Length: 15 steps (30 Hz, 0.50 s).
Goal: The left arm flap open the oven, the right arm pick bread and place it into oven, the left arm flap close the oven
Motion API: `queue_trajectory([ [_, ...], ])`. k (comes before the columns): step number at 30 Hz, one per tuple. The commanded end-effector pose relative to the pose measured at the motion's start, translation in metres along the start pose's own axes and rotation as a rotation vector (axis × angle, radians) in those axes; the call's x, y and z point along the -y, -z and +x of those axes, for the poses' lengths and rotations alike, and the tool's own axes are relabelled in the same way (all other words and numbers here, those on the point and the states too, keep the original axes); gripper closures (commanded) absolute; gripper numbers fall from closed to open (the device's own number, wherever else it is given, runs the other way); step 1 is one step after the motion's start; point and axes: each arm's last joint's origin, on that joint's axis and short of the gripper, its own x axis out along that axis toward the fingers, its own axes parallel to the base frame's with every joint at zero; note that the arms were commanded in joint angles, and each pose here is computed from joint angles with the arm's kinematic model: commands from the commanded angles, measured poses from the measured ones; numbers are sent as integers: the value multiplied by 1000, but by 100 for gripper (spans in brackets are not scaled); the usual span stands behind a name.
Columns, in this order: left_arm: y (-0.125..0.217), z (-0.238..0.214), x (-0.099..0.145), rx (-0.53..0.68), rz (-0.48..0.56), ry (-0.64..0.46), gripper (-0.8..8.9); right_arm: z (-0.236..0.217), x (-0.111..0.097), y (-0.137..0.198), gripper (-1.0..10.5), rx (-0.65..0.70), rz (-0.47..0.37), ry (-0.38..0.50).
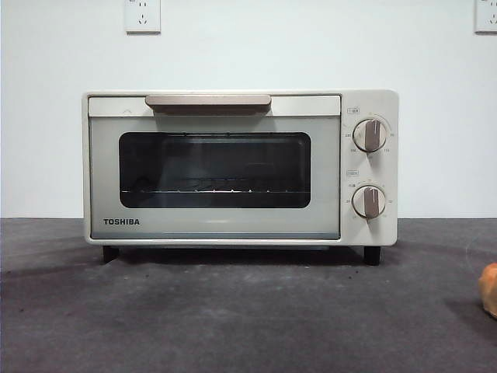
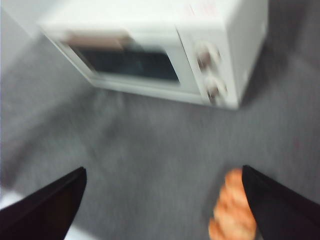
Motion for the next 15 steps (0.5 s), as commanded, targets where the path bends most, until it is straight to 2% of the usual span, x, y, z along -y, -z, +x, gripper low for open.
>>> queue_trajectory([
  [1, -6, 1, 0, 9, 36, 3, 282, 10, 3, -5, 449, -81, 43, 18],
  [4, -6, 5, -2, -4, 26, 2, 282, 25, 9, -9, 449, -172, 84, 49],
  [10, -7, 9, -5, -19, 12, 0, 282, 62, 27, -15, 449, -345, 137, 185],
  [15, -7, 9, -5, -19, 12, 0, 282, 96, 40, -6, 449, -467, 160, 202],
])
